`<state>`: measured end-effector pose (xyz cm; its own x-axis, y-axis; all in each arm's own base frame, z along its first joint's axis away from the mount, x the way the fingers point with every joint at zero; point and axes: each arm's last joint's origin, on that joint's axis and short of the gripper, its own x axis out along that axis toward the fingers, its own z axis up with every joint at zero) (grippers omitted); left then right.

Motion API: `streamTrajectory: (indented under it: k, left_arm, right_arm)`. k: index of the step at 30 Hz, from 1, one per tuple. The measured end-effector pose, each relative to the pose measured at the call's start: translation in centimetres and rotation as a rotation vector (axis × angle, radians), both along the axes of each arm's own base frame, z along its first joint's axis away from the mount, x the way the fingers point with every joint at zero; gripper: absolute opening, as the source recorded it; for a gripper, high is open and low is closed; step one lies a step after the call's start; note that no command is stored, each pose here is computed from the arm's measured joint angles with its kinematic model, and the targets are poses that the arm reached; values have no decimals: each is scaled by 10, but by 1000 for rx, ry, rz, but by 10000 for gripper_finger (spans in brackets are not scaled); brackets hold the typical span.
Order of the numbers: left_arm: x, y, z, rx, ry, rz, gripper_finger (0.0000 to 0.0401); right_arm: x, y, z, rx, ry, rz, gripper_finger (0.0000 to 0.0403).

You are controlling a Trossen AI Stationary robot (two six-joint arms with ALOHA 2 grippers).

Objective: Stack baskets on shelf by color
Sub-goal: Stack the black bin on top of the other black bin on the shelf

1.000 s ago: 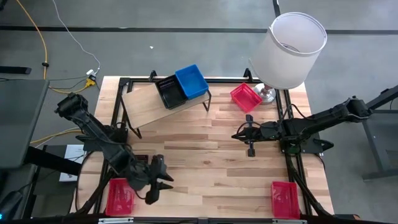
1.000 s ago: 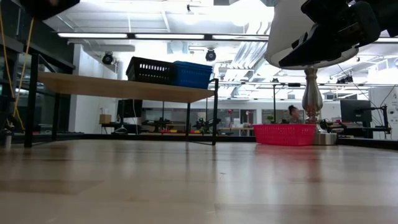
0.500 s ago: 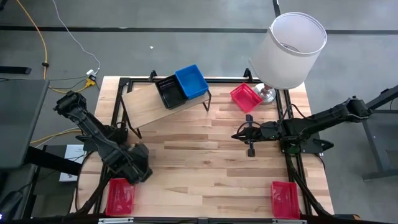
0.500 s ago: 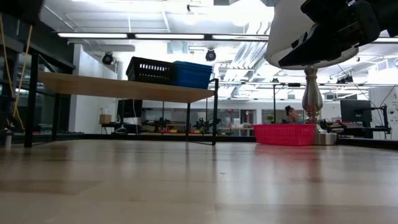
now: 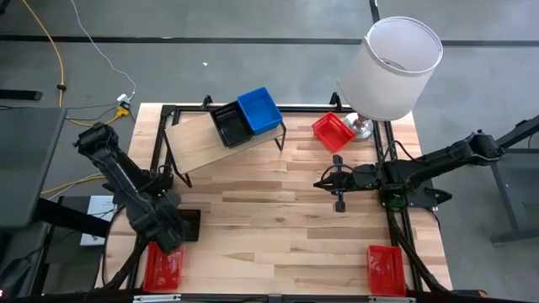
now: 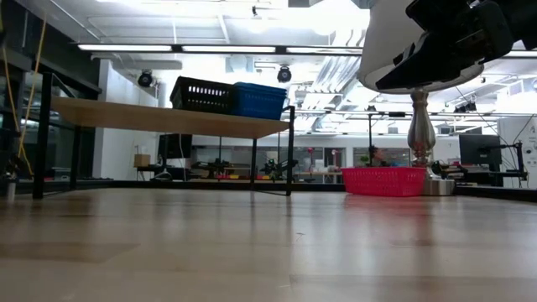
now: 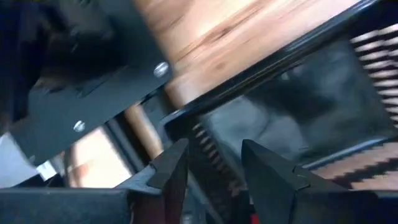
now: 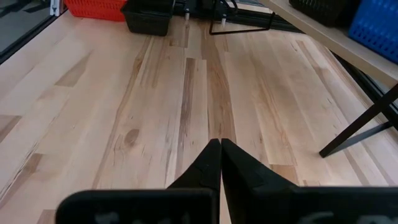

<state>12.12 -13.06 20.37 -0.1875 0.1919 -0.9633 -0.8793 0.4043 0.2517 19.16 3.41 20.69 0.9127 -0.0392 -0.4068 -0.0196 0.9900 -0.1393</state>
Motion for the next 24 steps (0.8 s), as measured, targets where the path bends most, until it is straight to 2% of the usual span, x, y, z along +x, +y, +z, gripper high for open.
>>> streamTrajectory:
  k: [5, 12, 16, 21, 24]
  left_arm:
    - [-18, -1, -7, 19, -2, 55, 140]
    - [-39, -5, -5, -8, -100, 131, 140]
    - [-44, -5, -12, -7, -110, 152, 140]
    - [-44, -7, -31, -75, -140, 160, 140]
    - [-46, -3, -39, -63, -131, 164, 140]
  right_arm:
    - [0, 0, 0, 2, 1, 2, 0]
    - [0, 0, 0, 22, 0, -7, 0]
    - [0, 0, 0, 22, 0, -7, 0]
    - [0, 0, 0, 22, 0, -7, 0]
    - [0, 0, 0, 22, 0, -7, 0]
